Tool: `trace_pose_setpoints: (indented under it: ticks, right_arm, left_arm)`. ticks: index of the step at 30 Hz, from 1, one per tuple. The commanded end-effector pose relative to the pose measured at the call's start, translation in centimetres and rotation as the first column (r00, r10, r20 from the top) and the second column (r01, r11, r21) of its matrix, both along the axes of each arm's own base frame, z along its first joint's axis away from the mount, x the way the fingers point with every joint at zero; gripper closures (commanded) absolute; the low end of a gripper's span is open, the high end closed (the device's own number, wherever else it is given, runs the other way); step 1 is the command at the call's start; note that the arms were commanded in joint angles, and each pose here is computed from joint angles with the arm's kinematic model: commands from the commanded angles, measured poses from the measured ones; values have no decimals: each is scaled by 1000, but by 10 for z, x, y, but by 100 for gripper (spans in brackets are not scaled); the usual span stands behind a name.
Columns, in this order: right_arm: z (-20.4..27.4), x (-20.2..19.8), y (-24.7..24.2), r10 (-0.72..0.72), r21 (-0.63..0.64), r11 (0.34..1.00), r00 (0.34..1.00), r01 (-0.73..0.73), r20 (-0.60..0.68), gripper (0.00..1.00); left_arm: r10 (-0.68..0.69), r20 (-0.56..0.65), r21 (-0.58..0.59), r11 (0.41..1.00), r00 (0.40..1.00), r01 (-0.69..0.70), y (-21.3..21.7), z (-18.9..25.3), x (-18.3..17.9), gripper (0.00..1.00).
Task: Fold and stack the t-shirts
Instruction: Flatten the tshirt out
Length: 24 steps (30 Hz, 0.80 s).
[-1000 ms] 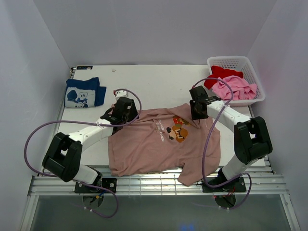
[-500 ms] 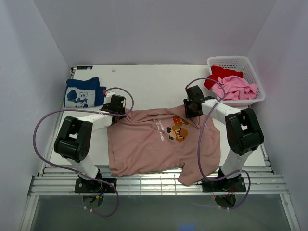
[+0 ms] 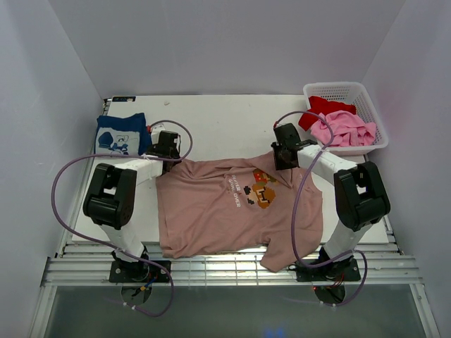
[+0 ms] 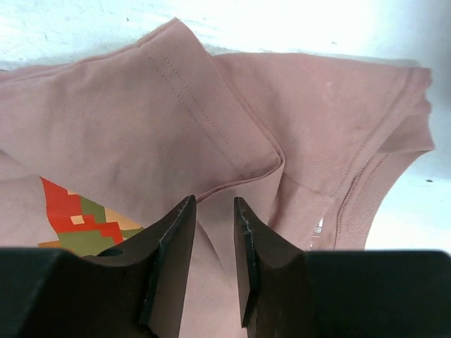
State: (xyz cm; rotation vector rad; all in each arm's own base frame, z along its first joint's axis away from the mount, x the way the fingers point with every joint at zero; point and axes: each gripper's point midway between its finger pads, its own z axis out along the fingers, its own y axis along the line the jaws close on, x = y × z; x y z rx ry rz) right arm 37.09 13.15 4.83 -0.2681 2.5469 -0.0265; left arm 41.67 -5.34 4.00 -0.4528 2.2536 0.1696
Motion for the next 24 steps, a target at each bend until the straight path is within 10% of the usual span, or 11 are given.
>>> trace_pose_setpoints:
  ticks: [1, 7, 24]
  right_arm:
    - [24, 5, -3, 4, -12, 1000, 998, -3, 62, 67]
    - [13, 2, -1, 20, -9, 1000, 999, -20, 29, 86]
    - [-7, -12, 6, 46, 24, 999, 998, -45, -40, 63]
  left_arm:
    - [2, 44, -10, 1000, 999, -2, 1, 13, 18, 37]
    - [14, 34, -11, 1000, 999, -14, 8, 8, 25, 37]
    - [39, 20, -54, 998, 999, -38, 18, 2, 26, 37]
